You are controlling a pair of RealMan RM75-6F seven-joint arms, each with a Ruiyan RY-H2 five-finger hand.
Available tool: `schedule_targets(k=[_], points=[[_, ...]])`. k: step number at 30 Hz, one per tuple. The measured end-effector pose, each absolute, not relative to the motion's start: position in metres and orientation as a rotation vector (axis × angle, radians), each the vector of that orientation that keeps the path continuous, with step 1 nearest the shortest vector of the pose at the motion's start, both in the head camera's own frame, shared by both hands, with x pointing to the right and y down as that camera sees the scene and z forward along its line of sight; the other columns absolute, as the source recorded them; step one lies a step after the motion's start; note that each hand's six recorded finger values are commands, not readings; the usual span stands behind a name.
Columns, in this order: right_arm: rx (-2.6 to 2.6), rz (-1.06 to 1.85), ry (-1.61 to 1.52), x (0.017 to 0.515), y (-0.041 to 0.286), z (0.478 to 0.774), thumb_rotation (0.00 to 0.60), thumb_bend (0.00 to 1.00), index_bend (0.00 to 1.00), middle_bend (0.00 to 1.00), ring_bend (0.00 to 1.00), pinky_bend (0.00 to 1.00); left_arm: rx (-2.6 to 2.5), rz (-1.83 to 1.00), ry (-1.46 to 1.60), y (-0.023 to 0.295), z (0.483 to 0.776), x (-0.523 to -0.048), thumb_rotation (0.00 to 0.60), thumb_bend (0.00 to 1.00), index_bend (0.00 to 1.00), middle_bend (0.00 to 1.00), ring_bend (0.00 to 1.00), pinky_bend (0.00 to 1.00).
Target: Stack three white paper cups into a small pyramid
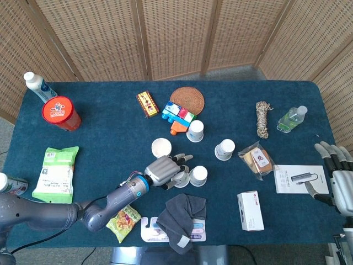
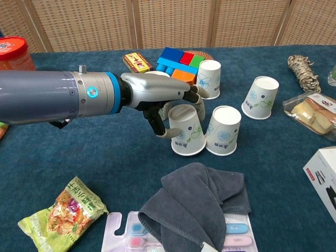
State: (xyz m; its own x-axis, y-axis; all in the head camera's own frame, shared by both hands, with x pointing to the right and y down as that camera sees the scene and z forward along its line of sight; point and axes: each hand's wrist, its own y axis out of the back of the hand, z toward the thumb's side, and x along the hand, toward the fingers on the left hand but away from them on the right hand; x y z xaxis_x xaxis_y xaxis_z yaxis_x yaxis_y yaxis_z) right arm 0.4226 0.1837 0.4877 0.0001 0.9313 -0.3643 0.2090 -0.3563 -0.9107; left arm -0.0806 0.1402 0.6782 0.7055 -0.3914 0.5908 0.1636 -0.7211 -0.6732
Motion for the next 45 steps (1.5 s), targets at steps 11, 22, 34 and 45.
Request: schedule_targets(k=[11,22,34,45], points=[[-1.633,1.404,-1.195,0.422,0.184,0.488,0.6,0.34,0.06,0.0,0.0,0.0,-2.172,-0.984,0.166,0.141,0.68,-0.082,0.6,0.49,0.19,0.0,0.0,0.29],[-1.636,1.402,-1.197,0.422,0.184,0.487,0.6,0.34,0.06,0.0,0.0,0.0,-2.174,-0.984,0.182,0.14,0.679,-0.082,0.6,0.48,0.02,0.0,0.0,0.11],[-1.637,1.41,-1.186,0.424,0.183,0.487,0.6,0.34,0.05,0.0,0.0,0.0,-2.173,-0.958,0.247,0.13,0.662,-0.087,0.6,0.47,0.0,0.0,0.0,0.0],[-1.646,1.438,-1.151,0.425,0.179,0.494,0.6,0.34,0.03,0.0,0.0,0.0,-2.142,-0.854,0.319,0.125,0.613,-0.107,0.6,0.47,0.0,0.0,0.0,0.0]])
